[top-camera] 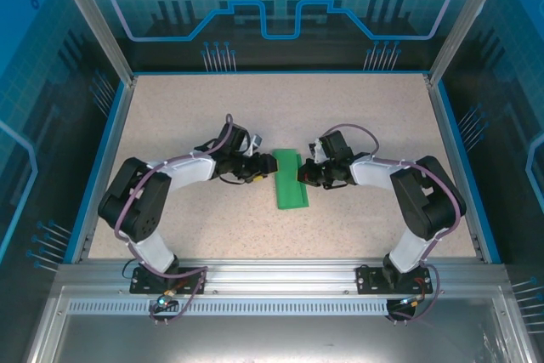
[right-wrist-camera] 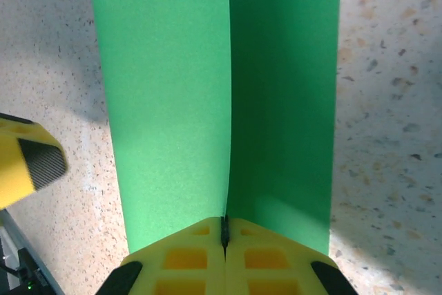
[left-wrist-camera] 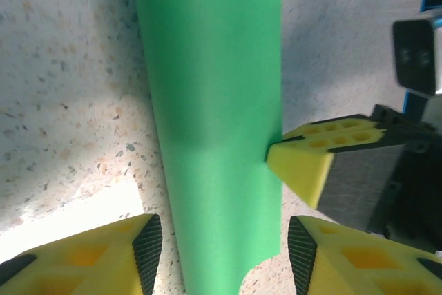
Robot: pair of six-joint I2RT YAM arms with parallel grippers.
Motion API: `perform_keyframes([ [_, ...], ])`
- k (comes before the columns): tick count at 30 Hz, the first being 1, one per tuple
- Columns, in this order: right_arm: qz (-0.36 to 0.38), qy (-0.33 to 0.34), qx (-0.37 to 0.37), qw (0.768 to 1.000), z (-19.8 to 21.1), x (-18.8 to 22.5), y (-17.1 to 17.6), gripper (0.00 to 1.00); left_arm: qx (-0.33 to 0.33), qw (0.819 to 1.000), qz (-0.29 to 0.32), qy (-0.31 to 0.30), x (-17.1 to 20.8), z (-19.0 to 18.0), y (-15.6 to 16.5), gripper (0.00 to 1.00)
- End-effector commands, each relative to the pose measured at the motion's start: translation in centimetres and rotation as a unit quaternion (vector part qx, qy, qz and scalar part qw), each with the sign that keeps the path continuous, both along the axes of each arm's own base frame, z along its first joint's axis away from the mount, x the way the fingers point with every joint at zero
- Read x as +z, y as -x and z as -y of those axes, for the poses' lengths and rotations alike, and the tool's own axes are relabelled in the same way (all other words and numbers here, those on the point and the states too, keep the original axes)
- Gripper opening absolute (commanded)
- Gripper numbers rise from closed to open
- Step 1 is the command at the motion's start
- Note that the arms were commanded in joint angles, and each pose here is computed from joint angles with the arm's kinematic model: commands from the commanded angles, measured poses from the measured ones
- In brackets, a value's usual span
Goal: Fold a paper plane with a square sheet of paper (fold left side to right side)
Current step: First fold in half a square sheet of paper at the center of the table.
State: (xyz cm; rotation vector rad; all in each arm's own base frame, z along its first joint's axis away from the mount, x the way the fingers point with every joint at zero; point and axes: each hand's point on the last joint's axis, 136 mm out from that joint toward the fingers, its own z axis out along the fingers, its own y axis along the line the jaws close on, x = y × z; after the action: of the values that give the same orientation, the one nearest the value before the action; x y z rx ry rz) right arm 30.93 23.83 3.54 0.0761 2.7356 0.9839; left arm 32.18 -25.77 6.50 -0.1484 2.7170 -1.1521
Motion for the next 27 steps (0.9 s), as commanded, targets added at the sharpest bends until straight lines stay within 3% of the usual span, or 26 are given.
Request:
perform_keyframes([
  [1,0.002,0.023,-0.004,1.000,0.8,-0.2,-0.3,0.00,-0.009,0.999,-0.023,-0.024,-1.7,0.7,0.2,0.55],
  [8,0.001,0.034,-0.008,0.999,1.3,-0.4,-0.4,0.01,-0.017,0.998,-0.042,-0.043,-3.4,1.9,0.2,0.55],
  [15,0.002,0.035,-0.007,0.999,1.4,-0.4,-0.3,0.07,-0.021,0.996,-0.057,-0.062,-4.7,2.2,0.3,0.46],
  [27,0.048,0.102,-0.042,0.993,5.2,2.1,-0.2,0.45,-0.028,0.992,-0.073,-0.095,-6.3,2.1,0.6,0.44],
])
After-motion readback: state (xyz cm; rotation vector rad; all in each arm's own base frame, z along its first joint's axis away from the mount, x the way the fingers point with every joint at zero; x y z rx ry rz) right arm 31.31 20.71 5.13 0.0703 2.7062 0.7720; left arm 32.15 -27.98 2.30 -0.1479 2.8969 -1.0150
